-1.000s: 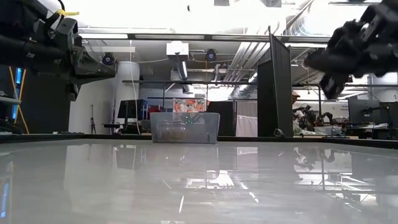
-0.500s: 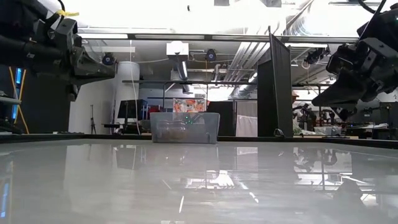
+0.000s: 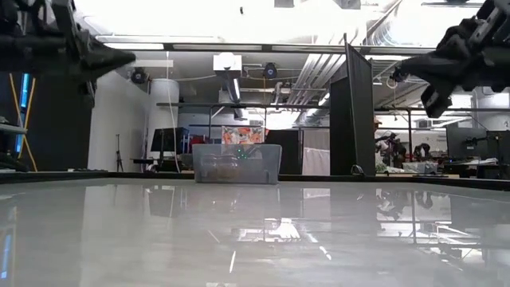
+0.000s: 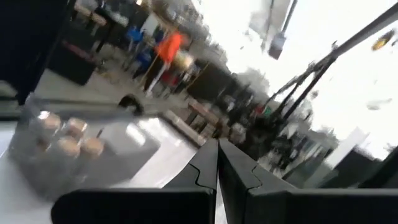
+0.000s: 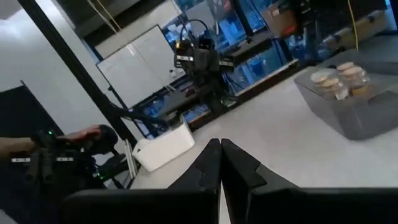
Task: Sort spices by type
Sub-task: Return to Home Position
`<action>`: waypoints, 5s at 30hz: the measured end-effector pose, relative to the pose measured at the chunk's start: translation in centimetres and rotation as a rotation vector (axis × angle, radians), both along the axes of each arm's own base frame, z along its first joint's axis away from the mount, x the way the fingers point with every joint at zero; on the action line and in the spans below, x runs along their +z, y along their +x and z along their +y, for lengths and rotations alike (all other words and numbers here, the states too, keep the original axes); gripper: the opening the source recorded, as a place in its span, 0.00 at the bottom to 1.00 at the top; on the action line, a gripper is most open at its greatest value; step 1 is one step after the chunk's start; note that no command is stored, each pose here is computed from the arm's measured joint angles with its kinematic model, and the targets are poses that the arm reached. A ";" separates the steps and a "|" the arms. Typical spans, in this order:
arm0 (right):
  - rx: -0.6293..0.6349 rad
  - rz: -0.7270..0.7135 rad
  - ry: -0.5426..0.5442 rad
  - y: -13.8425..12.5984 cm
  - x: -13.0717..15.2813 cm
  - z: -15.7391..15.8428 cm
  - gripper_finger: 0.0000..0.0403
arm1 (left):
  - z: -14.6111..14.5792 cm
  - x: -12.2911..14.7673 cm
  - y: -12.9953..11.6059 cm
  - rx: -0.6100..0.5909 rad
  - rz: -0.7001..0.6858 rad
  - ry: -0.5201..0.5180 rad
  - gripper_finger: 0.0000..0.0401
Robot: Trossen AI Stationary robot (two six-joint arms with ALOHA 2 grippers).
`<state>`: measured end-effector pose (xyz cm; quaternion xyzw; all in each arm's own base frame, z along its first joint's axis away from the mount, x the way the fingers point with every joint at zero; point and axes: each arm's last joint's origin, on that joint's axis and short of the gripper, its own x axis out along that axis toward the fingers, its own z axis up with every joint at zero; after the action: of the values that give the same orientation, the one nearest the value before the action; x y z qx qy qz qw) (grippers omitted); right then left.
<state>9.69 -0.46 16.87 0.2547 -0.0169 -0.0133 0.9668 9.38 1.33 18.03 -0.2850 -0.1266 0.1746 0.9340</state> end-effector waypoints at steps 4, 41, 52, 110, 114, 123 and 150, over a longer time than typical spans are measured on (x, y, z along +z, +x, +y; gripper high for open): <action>-0.010 -0.058 -0.003 0.0 0.5 -0.1 0.00 | 0.0 0.4 -0.1 -0.002 -0.043 0.001 0.00; -0.003 0.021 0.001 0.1 -0.2 0.0 0.00 | -0.6 -1.0 0.3 -0.169 0.234 0.436 0.00; -0.003 0.022 0.001 0.1 -0.2 0.0 0.00 | -0.7 -1.0 0.3 -0.206 0.231 0.431 0.00; -0.003 0.023 0.001 0.1 -0.2 0.0 0.00 | -0.7 -1.0 0.3 -0.205 0.231 0.431 0.00; -0.004 0.023 0.001 0.1 -0.2 0.0 0.00 | -0.7 -1.0 0.3 -0.205 0.231 0.431 0.00; -0.003 0.023 0.001 0.1 -0.2 0.0 0.00 | -0.7 -1.0 0.3 -0.205 0.231 0.431 0.00; -0.003 0.023 0.001 0.1 -0.2 0.0 0.00 | -0.7 -1.0 0.3 -0.205 0.231 0.431 0.00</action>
<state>9.81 -0.47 16.66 0.2550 -0.0064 -0.0178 0.9667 9.67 0.61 17.00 -0.0692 -0.0238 0.0794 0.9942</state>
